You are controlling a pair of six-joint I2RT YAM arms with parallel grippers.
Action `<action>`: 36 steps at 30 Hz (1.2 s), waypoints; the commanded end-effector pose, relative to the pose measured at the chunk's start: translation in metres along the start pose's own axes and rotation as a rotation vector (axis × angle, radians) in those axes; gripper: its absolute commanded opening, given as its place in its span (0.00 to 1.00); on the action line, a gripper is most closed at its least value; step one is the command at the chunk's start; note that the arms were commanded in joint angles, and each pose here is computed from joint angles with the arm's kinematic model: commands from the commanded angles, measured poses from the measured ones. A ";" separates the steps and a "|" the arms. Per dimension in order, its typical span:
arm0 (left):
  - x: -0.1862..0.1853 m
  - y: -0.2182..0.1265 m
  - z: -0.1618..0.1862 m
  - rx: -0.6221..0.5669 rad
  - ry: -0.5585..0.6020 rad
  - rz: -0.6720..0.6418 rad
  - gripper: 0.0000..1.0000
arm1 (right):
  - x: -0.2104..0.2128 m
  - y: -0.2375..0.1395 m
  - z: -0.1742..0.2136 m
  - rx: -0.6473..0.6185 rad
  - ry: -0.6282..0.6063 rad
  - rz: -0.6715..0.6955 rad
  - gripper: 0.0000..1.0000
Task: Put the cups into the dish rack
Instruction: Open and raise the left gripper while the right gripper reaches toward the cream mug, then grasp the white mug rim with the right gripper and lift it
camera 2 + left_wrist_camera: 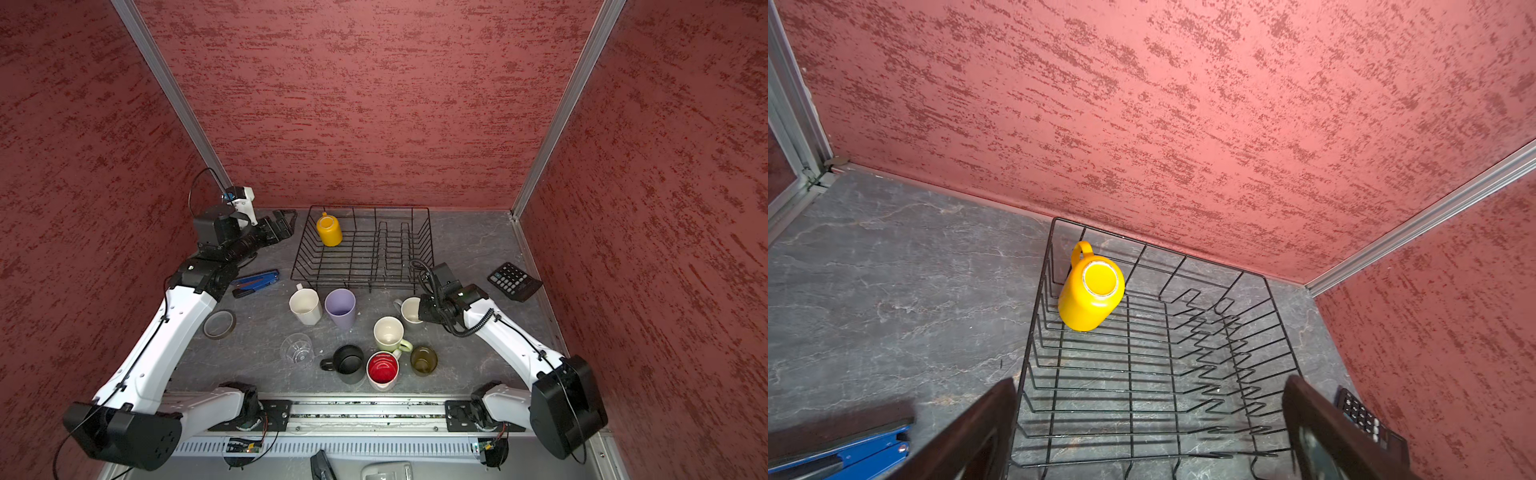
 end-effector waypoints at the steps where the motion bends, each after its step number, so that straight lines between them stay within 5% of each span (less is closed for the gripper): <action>1: -0.003 -0.006 -0.006 -0.022 -0.014 0.035 0.99 | 0.006 0.001 -0.014 -0.059 -0.006 0.030 0.42; 25: 0.009 -0.008 -0.006 -0.028 -0.066 0.048 1.00 | -0.006 -0.003 -0.011 -0.036 -0.073 0.220 0.00; 36: 0.008 -0.009 -0.014 -0.053 -0.106 0.087 1.00 | -0.020 -0.047 -0.002 -0.075 -0.041 0.280 0.00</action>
Point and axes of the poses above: each gripper's point midway between its finger pads, its own y axis out along the fingers, its own x axis along the line the jaws close on, z = x × y, the point moved 5 cm from there along -y, back along the fingers, and after that the axes turned 5 degrees about -y, right-handed, at the moved point
